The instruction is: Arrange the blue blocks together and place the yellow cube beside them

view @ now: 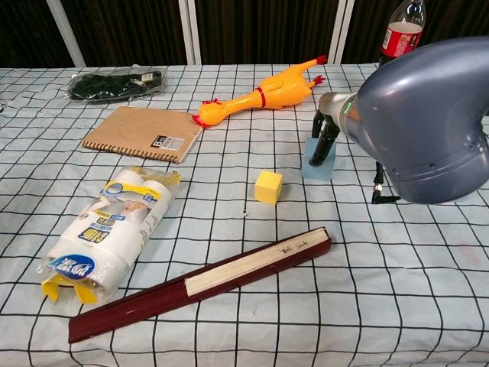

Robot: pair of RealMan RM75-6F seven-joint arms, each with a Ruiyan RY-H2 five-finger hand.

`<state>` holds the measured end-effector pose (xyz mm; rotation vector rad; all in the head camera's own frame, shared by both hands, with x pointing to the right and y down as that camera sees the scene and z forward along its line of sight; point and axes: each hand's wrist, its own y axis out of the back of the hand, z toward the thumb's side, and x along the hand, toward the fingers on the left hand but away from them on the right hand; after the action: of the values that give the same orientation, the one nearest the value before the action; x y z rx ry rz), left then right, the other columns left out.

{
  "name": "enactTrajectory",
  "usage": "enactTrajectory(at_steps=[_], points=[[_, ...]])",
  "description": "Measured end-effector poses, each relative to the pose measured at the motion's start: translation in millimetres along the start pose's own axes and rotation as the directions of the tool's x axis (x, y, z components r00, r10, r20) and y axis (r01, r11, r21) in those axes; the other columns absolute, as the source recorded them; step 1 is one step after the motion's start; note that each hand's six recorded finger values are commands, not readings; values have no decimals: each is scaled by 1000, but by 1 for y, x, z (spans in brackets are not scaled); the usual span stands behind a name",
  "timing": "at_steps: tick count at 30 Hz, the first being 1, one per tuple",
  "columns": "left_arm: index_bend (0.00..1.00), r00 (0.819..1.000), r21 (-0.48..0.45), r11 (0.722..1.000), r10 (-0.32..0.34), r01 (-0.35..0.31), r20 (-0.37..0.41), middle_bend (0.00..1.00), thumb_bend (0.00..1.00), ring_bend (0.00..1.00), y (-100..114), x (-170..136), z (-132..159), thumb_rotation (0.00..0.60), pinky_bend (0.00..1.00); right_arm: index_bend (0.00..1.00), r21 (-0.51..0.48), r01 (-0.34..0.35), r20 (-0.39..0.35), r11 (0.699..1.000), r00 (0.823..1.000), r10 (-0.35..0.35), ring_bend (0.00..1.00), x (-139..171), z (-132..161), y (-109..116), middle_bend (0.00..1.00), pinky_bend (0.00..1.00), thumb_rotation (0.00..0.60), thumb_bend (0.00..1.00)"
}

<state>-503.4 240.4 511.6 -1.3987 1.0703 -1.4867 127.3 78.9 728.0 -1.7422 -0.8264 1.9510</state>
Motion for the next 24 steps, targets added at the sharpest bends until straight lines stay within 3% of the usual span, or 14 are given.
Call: enactTrajectory(at_steps=[24], points=[[186,1000,4,1000,2,-2,-2,64,37,0,0,0,-1,600,0,452,-21,10,-45,1000,999,-11,0,4,4,6,15,91,600,300]])
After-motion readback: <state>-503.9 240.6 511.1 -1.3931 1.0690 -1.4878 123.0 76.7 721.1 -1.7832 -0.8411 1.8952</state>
